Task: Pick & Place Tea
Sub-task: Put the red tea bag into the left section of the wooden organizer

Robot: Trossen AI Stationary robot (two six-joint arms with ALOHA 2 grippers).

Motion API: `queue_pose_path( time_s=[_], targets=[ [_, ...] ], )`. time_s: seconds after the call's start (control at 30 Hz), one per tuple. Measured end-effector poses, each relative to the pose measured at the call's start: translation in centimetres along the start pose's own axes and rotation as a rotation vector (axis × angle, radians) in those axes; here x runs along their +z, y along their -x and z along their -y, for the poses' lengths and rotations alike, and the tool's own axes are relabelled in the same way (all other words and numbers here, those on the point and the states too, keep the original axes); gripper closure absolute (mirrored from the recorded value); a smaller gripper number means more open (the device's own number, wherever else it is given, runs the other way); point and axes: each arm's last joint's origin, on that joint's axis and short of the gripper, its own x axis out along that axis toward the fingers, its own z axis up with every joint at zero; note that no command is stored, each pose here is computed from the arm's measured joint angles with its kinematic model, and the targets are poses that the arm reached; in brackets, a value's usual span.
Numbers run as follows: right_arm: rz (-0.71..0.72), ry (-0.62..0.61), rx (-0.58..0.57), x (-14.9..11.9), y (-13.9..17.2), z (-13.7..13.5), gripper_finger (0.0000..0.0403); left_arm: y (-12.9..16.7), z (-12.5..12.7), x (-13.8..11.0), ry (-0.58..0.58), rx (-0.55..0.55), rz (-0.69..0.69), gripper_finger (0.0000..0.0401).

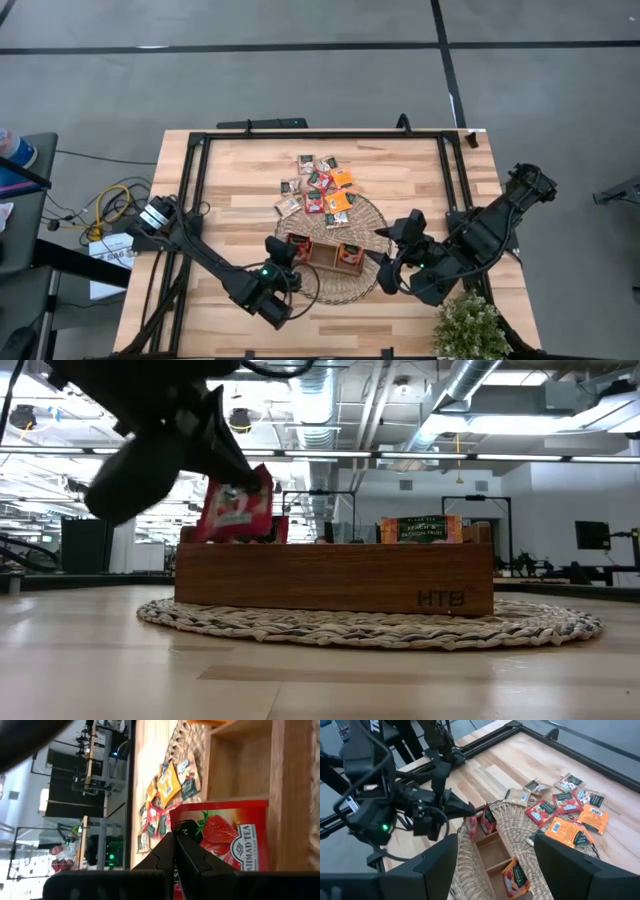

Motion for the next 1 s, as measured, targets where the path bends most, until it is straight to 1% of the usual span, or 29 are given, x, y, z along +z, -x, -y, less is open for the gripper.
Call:
queue_pose_path(
  time_s=[0.2, 0.3, 0.4, 0.57, 0.77, 0.9, 1.0],
  targets=[
    [0.007, -0.014, 0.007, 0.1, -0.1, -0.1, 0.0148, -0.6, 1.3, -0.2, -0.042, 0.028, -0.009, 0.0401],
    [0.009, -0.017, 0.010, 0.2, -0.1, -0.1, 0.0148, -0.6, 1.2, -0.2, -0.046, 0.042, -0.006, 0.0401],
    [0.010, -0.020, 0.013, 0.2, -0.1, -0.2, 0.0148, -0.5, 0.9, -0.1, -0.074, 0.085, 0.004, 0.0401],
    [0.015, -0.022, 0.021, 0.3, -0.1, -0.3, 0.0148, -0.9, 0.4, -0.1, -0.052, 0.067, -0.011, 0.0401],
    [0.016, -0.024, 0.022, 0.3, -0.1, -0.3, 0.0148, -2.2, -0.2, 0.0, -0.006, 0.080, -0.043, 0.0401],
    [0.016, -0.024, 0.023, 0.3, -0.1, -0.3, 0.0148, -3.1, -0.6, -0.1, 0.002, 0.086, -0.067, 0.0401],
    [0.016, -0.024, 0.023, 0.3, -0.1, -0.3, 0.0148, -3.3, -0.6, -0.1, 0.004, 0.070, -0.078, 0.0401]
  ],
)
